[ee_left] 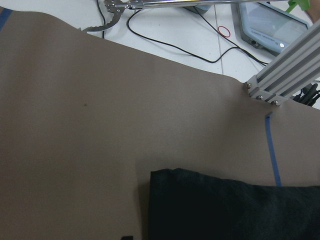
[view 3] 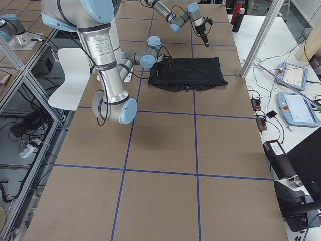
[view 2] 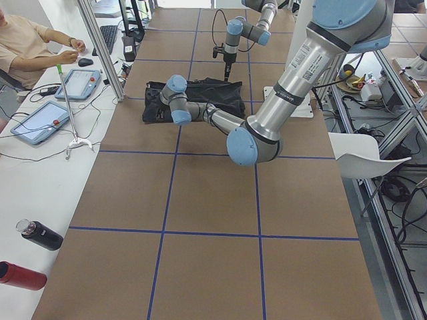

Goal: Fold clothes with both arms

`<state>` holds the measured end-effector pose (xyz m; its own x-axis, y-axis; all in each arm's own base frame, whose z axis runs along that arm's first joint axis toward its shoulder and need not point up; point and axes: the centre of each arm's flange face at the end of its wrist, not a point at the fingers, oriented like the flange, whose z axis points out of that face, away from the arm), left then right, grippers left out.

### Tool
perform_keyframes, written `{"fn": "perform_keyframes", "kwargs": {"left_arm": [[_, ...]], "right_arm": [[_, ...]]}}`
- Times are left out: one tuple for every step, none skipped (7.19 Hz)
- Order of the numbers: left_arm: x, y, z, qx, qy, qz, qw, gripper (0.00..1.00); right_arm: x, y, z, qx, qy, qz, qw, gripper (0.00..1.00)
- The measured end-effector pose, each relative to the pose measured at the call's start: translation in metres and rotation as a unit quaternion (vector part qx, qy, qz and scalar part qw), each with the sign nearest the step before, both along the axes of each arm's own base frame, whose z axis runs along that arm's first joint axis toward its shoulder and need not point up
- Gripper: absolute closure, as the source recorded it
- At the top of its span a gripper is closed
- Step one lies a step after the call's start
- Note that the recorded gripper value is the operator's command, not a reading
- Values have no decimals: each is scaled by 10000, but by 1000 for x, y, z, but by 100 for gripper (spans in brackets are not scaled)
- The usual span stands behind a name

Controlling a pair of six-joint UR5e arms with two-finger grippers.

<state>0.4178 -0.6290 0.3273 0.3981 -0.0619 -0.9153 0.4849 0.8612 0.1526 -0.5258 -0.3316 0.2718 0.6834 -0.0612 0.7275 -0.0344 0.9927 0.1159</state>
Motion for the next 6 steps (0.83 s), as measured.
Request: {"fn": "perform_keyframes", "kwargs": {"left_arm": [[-3,3,0,-16,-1,2,10000,34],[-4,5,0,-24,5,-2,10000,34],[-5,5,0,-32,15,-11,10000,34],[-5,5,0,-43,14,-17,10000,34],[-5,6,2,-52,8,-22,10000,34],[-6,6,3,-58,3,-24,10000,34]], "right_arm": [[-5,4,2,324,137,-355,9987,71],[-8,6,2,541,201,-583,9966,64],[-9,7,2,667,225,-710,9950,63],[-11,7,0,770,239,-809,9935,64],[-13,7,-1,890,267,-908,9915,67],[-17,9,0,1005,321,-984,9895,71]]}}
